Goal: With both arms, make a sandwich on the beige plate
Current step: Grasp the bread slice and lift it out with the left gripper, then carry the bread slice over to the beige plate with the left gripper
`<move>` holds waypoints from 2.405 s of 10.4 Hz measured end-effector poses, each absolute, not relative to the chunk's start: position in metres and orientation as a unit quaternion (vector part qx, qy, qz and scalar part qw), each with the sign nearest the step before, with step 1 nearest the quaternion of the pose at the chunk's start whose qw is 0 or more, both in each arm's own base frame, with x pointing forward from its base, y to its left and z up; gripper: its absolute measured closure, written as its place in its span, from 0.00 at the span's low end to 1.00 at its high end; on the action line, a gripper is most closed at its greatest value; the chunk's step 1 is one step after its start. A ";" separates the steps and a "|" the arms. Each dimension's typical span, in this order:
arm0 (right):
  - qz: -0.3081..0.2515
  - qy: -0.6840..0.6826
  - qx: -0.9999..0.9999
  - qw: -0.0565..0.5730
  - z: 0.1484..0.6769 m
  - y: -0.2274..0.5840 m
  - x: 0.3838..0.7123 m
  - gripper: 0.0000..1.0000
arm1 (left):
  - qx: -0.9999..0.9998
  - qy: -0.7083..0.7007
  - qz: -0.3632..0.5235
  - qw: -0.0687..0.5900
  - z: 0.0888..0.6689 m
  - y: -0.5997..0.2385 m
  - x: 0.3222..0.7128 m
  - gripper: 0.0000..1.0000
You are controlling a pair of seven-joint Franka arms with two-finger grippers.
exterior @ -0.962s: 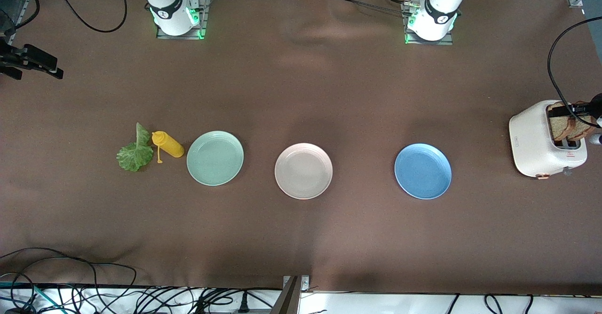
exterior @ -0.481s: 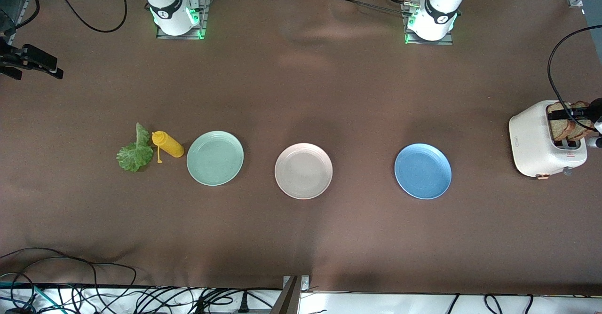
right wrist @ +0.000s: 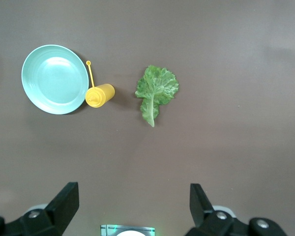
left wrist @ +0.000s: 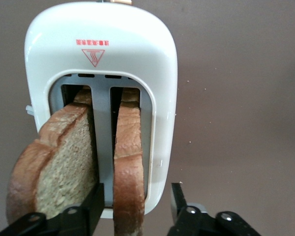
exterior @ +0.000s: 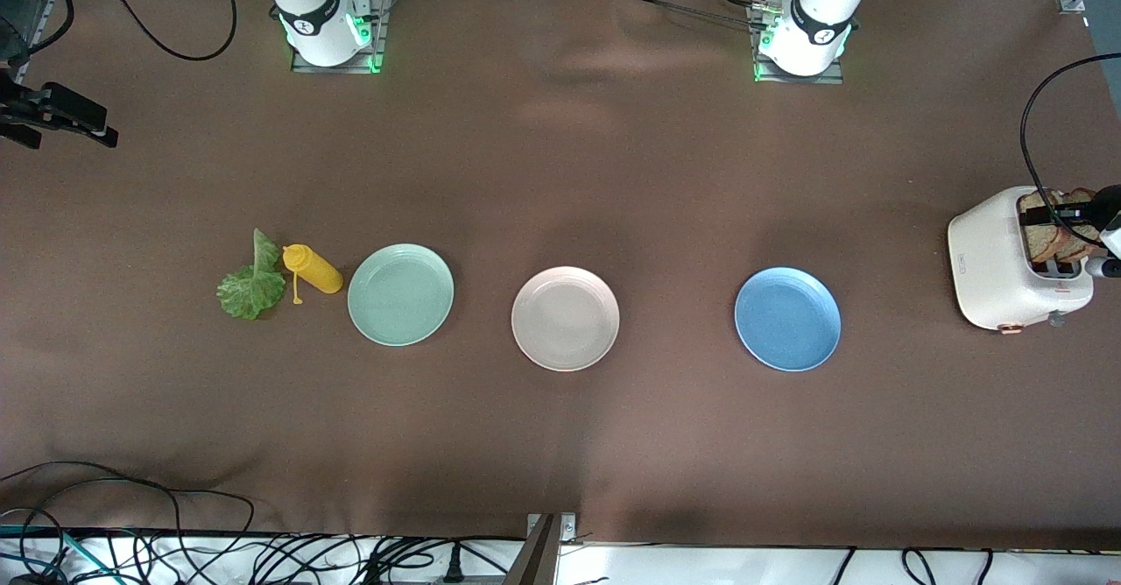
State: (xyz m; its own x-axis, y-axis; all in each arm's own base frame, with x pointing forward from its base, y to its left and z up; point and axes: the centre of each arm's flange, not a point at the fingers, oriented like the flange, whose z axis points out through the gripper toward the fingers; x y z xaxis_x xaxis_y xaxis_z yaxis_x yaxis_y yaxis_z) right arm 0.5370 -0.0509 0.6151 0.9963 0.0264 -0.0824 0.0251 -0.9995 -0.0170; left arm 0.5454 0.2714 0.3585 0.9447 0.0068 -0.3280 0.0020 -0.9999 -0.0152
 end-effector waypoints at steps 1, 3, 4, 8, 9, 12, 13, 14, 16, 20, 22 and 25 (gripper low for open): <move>0.041 -0.013 -0.999 0.008 0.615 -0.051 0.537 0.00 | -0.986 0.009 0.165 0.005 0.360 0.277 0.544 0.57; 0.041 -0.013 -0.999 0.008 0.615 -0.051 0.537 0.00 | -0.987 0.029 0.157 0.002 0.368 0.289 0.542 0.80; 0.041 -0.013 -0.999 0.008 0.615 -0.051 0.537 0.00 | -0.987 0.037 0.154 0.003 0.374 0.290 0.544 0.86; 0.042 -0.013 -0.999 0.008 0.615 -0.051 0.537 0.00 | -0.985 0.058 0.162 -0.009 0.443 0.261 0.568 0.89; 0.042 -0.013 -0.999 0.008 0.615 -0.051 0.537 0.00 | -0.986 0.062 0.156 -0.025 0.461 0.244 0.575 0.89; 0.041 -0.012 -0.999 0.008 0.615 -0.052 0.538 0.00 | -0.984 0.029 0.143 -0.102 0.484 0.186 0.591 0.89; 0.041 -0.012 -0.999 0.008 0.614 -0.052 0.538 0.00 | -0.980 0.013 0.142 -0.136 0.482 0.162 0.598 0.89; 0.042 -0.012 -0.999 0.008 0.614 -0.052 0.538 0.00 | -0.974 -0.005 0.139 -0.178 0.479 0.138 0.605 0.89; 0.043 -0.012 -0.999 0.008 0.613 -0.052 0.538 0.00 | -0.958 -0.032 0.137 -0.252 0.463 0.102 0.621 0.89; 0.048 -0.011 -0.999 0.008 0.606 -0.053 0.542 0.00 | -0.934 -0.059 0.127 -0.328 0.409 0.006 0.658 0.89; 0.048 -0.009 -0.999 0.008 0.604 -0.055 0.543 0.00 | -0.918 -0.081 0.116 -0.371 0.382 -0.042 0.670 0.89; 0.047 -0.003 -0.999 0.008 0.603 -0.061 0.544 0.00 | -0.894 -0.125 0.089 -0.422 0.338 -0.107 0.680 0.89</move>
